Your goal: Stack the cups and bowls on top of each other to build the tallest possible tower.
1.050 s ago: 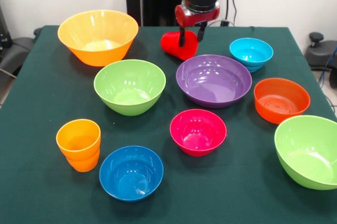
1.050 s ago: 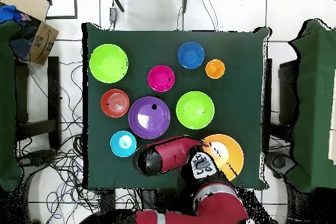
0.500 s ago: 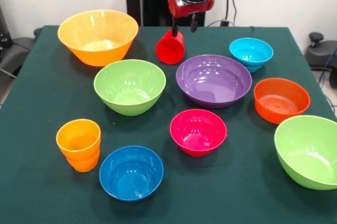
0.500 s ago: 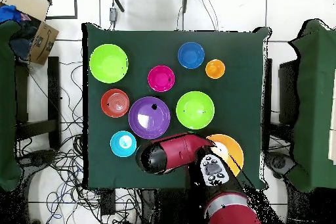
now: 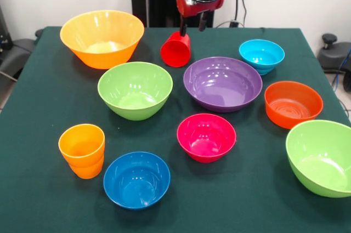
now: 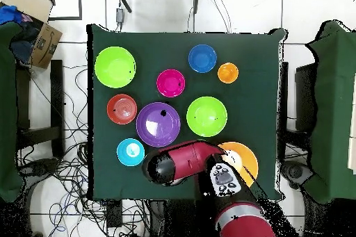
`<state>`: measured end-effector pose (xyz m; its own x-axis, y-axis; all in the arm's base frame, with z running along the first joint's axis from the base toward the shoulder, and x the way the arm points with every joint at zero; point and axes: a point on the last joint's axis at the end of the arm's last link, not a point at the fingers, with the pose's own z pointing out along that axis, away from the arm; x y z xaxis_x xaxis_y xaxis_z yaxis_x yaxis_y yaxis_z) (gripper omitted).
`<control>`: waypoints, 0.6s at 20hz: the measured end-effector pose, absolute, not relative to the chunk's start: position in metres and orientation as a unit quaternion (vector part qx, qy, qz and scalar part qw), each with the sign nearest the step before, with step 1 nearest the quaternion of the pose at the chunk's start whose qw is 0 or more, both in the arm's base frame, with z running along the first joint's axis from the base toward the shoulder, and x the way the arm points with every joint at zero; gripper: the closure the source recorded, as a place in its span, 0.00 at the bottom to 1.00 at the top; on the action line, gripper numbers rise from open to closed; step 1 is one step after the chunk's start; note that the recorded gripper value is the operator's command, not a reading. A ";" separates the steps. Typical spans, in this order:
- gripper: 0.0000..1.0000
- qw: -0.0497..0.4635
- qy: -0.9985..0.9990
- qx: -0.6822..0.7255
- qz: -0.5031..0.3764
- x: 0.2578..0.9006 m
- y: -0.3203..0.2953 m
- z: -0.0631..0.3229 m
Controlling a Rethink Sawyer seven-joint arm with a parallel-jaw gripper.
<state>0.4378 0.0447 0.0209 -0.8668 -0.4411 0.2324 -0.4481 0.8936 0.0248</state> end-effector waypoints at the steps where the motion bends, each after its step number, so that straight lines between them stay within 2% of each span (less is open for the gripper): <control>1: 0.00 0.120 -0.964 0.236 0.015 0.434 0.044 0.017; 12: 0.00 0.115 -0.959 0.259 0.003 0.423 0.051 -0.001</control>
